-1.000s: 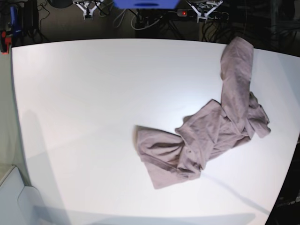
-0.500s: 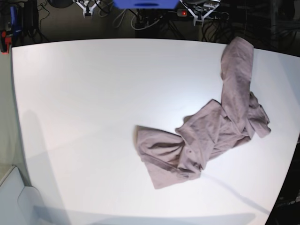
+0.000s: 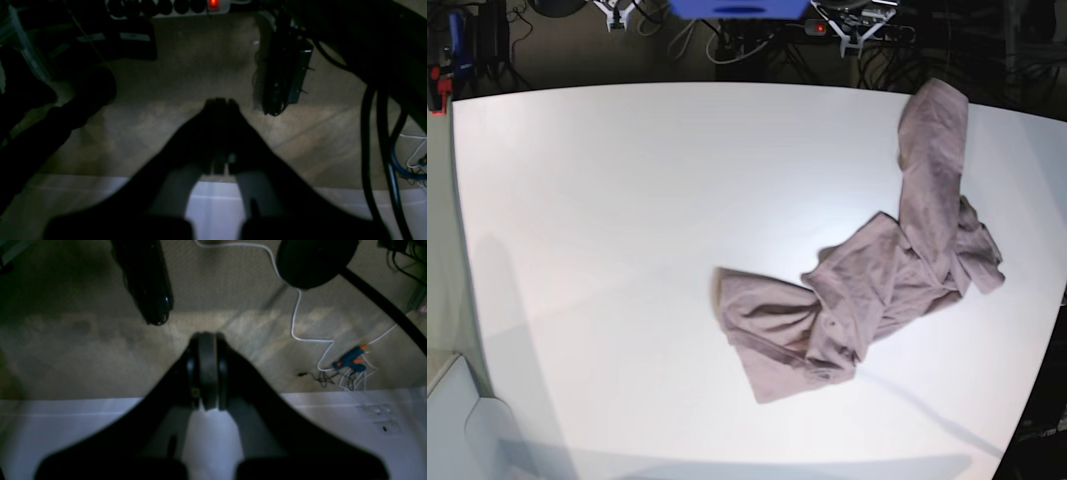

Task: Layout the t-shirt on the table in an organized manner, then fold the t-shirt properly

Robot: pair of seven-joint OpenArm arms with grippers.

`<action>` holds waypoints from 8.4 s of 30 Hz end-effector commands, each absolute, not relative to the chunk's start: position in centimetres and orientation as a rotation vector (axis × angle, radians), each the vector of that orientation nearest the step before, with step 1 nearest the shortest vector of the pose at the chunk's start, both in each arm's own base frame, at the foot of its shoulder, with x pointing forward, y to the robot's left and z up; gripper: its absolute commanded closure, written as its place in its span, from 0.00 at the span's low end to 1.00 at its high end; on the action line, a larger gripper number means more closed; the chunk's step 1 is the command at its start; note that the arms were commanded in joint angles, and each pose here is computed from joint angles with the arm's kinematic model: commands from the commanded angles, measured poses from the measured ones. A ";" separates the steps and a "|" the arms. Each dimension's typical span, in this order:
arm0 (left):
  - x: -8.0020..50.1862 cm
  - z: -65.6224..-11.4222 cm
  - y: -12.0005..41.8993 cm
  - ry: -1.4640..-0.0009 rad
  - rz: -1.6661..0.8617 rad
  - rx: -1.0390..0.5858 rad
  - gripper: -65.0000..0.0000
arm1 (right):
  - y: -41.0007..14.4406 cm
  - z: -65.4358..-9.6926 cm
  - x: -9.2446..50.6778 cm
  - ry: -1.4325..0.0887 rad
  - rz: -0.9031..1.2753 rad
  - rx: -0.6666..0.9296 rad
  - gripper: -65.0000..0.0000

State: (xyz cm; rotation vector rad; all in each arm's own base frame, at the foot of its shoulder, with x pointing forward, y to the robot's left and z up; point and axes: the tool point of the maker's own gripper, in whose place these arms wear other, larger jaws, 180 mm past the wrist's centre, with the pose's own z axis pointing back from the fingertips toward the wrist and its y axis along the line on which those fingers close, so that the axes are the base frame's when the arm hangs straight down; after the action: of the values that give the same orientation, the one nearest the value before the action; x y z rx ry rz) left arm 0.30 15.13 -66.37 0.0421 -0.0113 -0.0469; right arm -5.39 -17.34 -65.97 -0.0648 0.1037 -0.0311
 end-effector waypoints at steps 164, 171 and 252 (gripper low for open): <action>14.8 -38.4 28.2 -0.696 0.494 0.213 0.99 | -2.0 -36.6 50.8 -0.934 0.261 0.483 0.55; 15.2 -38.4 27.9 -0.703 0.496 0.204 0.99 | -0.7 -38.3 49.3 -0.900 0.257 0.508 0.55; 24.2 -22.8 35.8 -1.065 0.444 -0.017 0.99 | -24.0 -17.3 48.9 -1.396 0.036 0.174 1.00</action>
State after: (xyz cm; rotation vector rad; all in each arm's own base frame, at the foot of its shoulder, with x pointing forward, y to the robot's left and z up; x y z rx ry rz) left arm 24.09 34.99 -23.93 -0.0568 -1.0319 0.4461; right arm 48.24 -23.40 -20.26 0.1868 -1.3125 0.0334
